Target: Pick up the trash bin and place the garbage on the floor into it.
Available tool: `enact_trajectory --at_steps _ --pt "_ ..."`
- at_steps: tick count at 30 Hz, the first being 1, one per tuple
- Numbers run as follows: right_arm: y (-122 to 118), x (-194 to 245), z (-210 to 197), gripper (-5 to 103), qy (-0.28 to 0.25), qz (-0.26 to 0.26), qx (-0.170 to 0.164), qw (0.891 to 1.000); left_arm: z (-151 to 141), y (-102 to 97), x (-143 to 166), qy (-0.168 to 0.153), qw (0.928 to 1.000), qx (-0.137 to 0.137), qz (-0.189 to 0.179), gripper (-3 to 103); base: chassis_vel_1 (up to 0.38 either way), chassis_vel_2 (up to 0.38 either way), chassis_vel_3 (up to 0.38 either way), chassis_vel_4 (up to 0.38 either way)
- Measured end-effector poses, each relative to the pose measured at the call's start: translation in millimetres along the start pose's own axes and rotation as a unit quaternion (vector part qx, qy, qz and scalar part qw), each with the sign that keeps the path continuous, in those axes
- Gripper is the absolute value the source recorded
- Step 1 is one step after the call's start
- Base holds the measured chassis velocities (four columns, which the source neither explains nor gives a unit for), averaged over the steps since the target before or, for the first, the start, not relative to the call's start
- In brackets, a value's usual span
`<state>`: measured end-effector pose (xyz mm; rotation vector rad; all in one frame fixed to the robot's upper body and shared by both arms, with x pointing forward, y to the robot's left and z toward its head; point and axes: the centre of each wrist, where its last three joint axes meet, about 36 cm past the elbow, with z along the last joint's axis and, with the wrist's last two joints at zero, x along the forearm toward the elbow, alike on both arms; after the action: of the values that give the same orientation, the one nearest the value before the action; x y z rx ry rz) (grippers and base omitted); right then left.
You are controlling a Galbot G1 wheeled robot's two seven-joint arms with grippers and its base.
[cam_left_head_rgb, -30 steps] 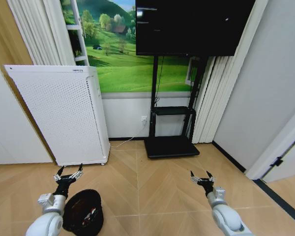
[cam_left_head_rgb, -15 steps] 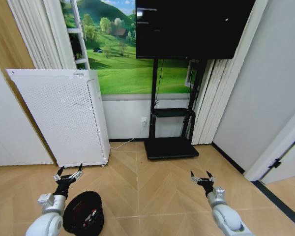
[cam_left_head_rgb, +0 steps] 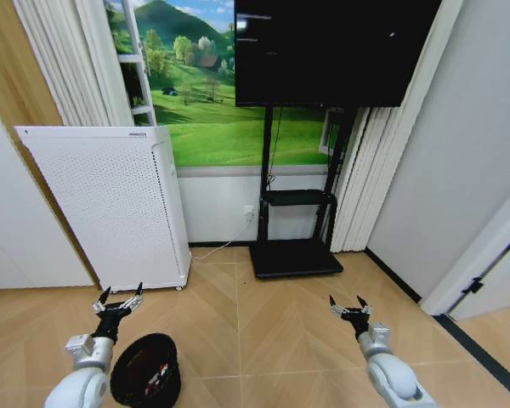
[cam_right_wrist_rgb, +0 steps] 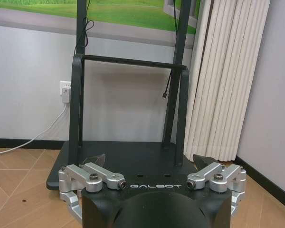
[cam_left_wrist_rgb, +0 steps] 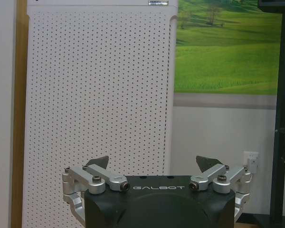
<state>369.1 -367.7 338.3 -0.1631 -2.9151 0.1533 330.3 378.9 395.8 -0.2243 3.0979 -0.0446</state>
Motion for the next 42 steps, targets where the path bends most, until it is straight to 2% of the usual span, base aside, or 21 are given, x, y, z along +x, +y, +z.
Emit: enact_trajectory --at_steps 42 --pt "0.0 0.0 0.0 100 0.000 0.000 0.000 1.000 0.0 0.0 0.0 0.000 1.0000 0.000 0.000 100 0.000 0.000 0.000 0.000"
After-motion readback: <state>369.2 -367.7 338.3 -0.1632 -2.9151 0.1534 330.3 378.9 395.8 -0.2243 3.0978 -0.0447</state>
